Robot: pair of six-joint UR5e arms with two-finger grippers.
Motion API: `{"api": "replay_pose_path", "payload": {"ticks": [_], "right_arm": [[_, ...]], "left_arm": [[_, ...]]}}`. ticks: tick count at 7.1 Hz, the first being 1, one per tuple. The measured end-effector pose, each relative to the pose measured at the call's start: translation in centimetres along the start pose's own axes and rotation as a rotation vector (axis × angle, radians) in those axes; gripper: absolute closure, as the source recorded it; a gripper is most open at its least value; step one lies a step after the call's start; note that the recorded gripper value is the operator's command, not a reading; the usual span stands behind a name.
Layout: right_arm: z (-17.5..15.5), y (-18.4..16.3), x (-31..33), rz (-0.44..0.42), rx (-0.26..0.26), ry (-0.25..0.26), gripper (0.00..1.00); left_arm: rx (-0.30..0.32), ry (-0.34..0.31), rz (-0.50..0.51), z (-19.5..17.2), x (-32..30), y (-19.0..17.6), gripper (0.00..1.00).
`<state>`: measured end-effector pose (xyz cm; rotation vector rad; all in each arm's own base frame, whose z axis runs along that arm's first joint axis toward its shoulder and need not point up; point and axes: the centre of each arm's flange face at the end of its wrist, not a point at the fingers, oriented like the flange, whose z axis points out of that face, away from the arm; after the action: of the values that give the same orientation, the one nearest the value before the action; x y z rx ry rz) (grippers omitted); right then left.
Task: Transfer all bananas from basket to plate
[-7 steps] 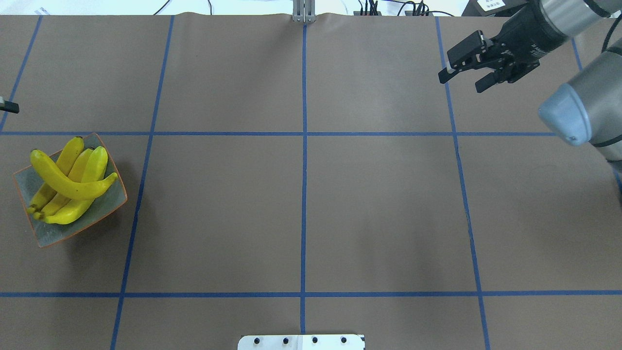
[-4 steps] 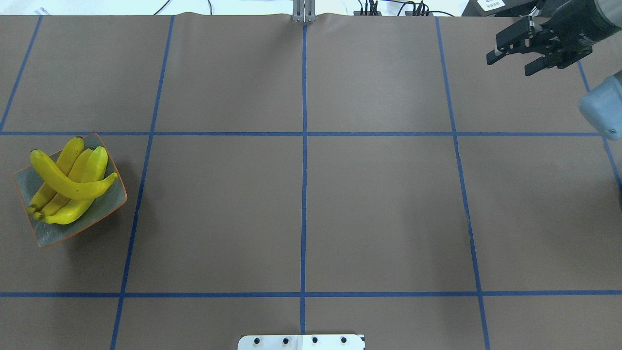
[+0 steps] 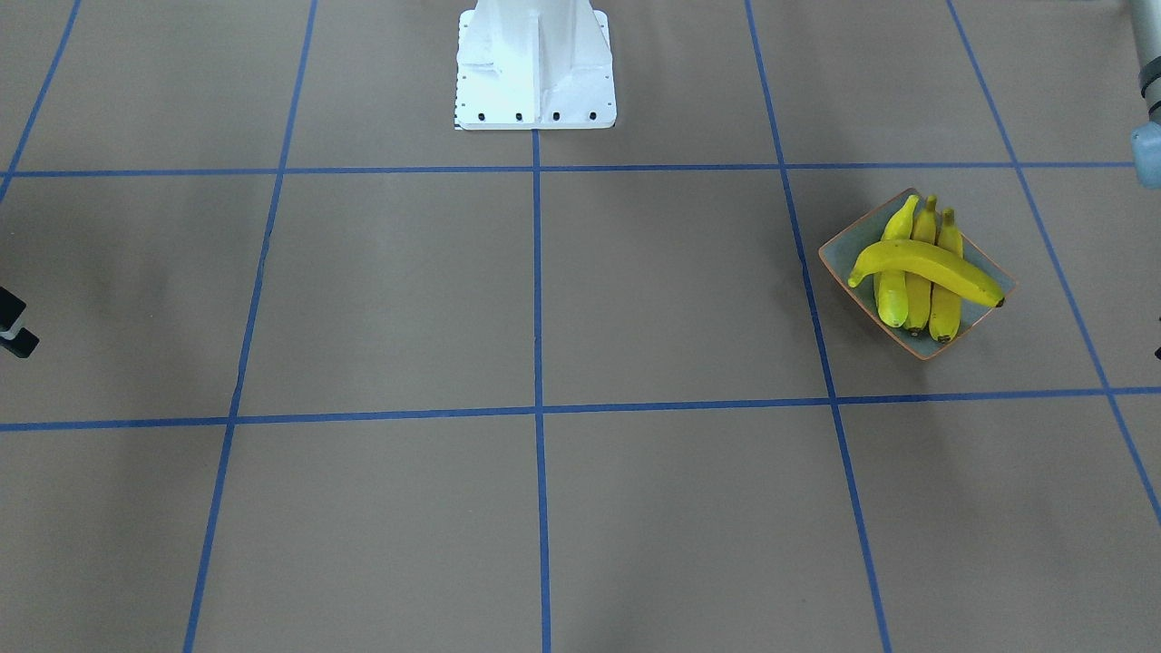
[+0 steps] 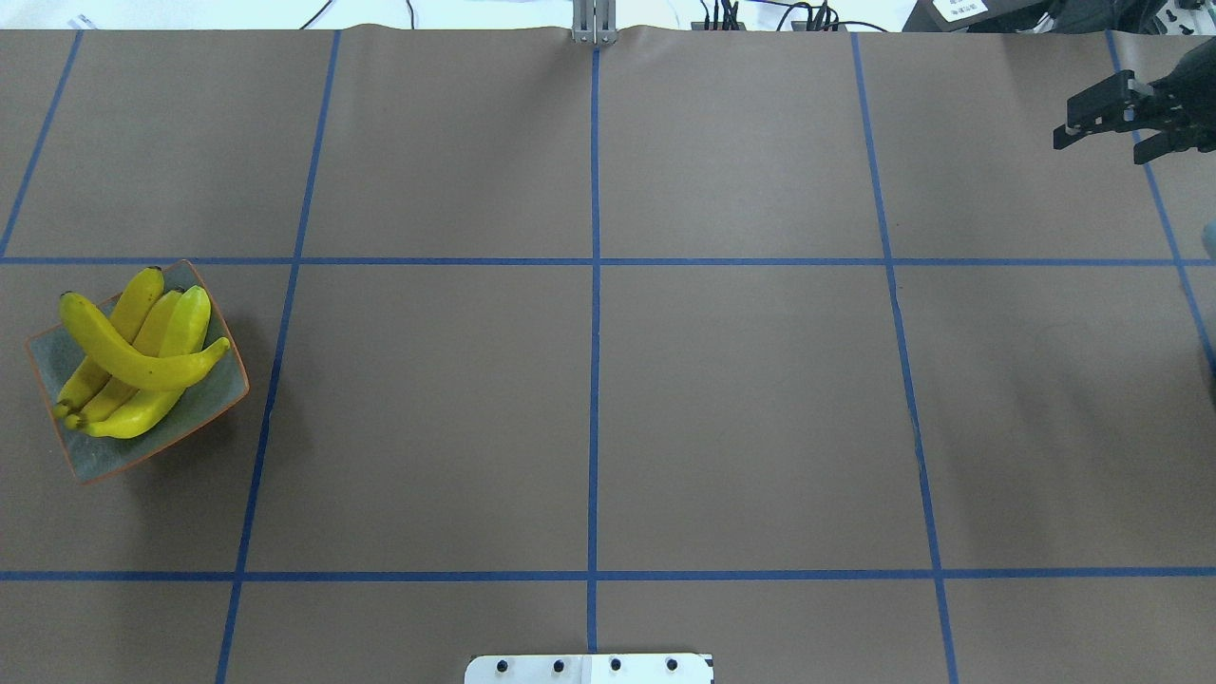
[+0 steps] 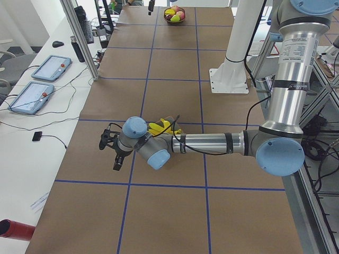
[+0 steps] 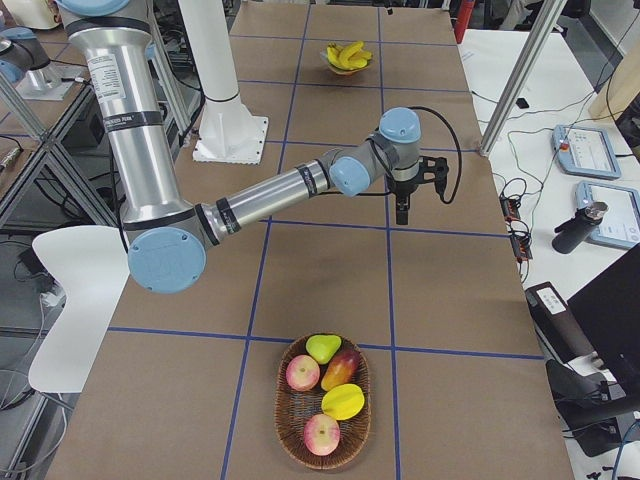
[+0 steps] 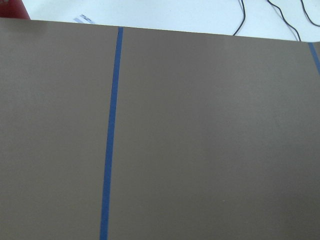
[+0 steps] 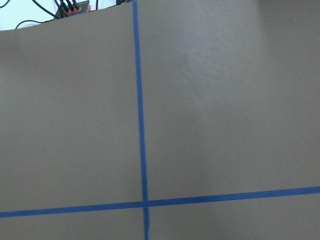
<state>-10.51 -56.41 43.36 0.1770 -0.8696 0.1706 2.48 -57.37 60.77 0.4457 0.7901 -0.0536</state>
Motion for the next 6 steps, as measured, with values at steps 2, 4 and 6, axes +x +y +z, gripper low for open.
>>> {"api": "replay_pose_path", "payload": {"ticks": [2, 4, 6], "right_arm": [[1.9, -0.4, 5.5, -0.061, -0.034, 0.055, 0.00], [2.0, -0.2, 10.9, -0.097, -0.070, 0.082, 0.00], [0.2, 0.5, 15.7, -0.116, -0.107, 0.076, 0.00]], "left_arm": [[-0.115, -0.001, 0.071, -1.8, 0.9, -2.2, 0.01], [-0.246, 0.073, 0.034, -4.1, 1.8, -3.1, 0.01], [-0.296, 0.106, 0.032, -4.8, 2.9, -2.5, 0.01]]}}
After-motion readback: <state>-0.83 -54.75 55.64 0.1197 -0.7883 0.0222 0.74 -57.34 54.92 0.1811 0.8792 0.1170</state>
